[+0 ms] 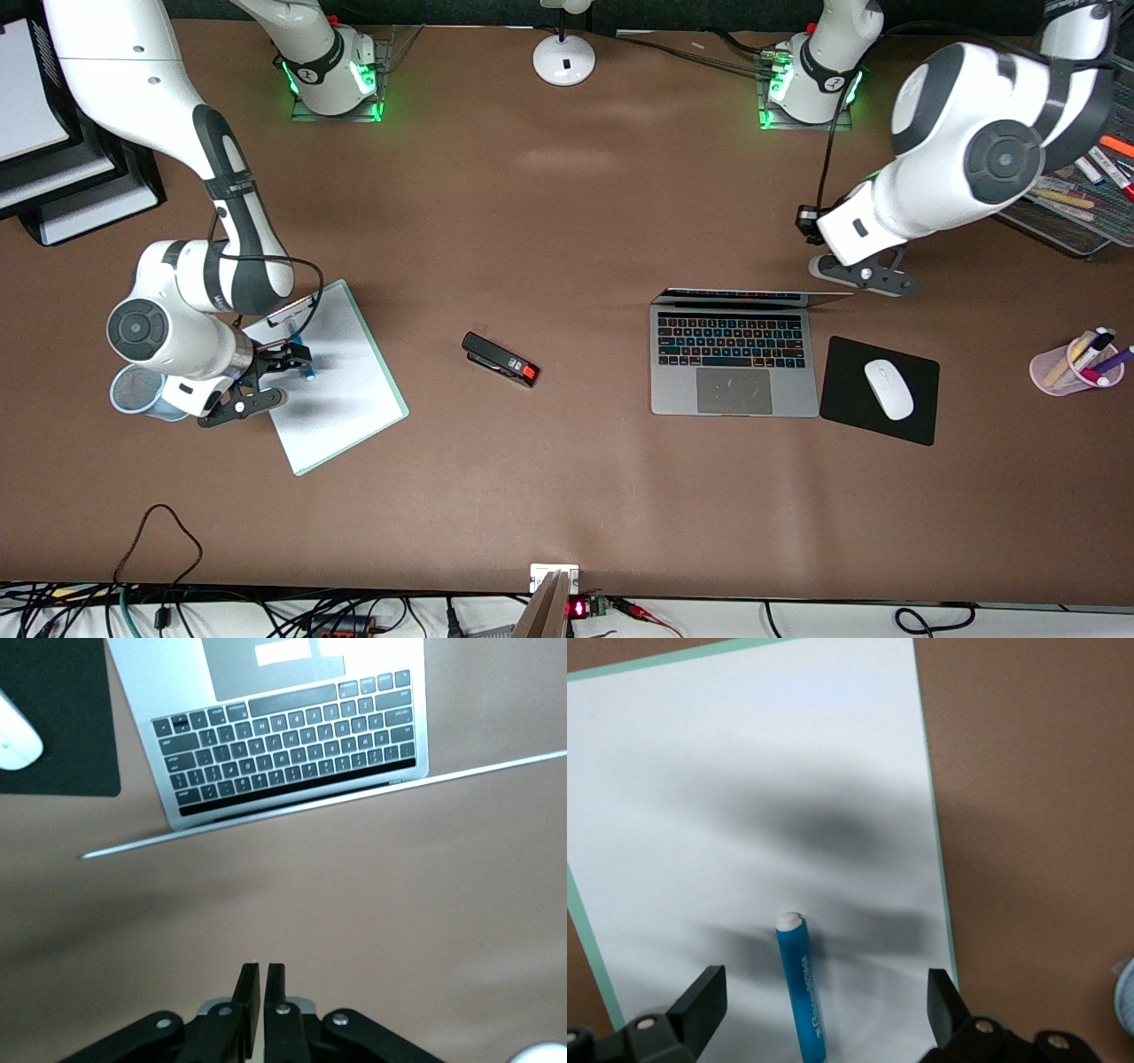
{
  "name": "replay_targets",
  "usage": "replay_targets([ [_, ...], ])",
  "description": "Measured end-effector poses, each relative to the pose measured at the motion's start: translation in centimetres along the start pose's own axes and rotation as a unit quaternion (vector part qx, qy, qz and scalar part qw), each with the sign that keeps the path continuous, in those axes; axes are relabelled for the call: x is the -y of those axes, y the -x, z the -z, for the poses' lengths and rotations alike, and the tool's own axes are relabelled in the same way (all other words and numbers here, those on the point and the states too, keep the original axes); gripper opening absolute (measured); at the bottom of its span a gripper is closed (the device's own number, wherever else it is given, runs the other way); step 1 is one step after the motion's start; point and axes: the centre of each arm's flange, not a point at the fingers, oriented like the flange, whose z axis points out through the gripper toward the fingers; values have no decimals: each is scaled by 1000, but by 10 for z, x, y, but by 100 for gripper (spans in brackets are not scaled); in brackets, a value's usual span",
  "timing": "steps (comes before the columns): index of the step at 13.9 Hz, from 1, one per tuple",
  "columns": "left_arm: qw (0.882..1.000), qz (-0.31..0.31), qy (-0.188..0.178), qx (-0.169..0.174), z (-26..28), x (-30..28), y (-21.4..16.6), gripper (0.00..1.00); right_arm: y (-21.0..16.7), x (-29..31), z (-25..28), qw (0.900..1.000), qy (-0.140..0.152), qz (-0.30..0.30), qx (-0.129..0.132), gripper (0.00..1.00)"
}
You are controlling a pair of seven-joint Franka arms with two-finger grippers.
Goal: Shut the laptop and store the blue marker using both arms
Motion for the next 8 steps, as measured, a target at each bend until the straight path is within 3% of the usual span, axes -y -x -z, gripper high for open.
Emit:
replay_targets([
  [3,1000,2,-1,-23,-27,-1,-5,10,-1,8,-11,1000,-2,7,7,100],
  [5,999,-1,1,-35,-42,-4,-11,10,0,11,-18,1000,-3,10,12,91],
  [6,999,-1,3,-39,-50,-4,-16,10,0,12,-21,1000,-3,11,13,81],
  [7,999,0,5,-42,-57,-4,-21,10,0,12,-23,1000,-3,14,14,81],
  [8,999,0,7,-45,-63,-3,-25,10,0,12,-23,1000,-4,19,15,71],
])
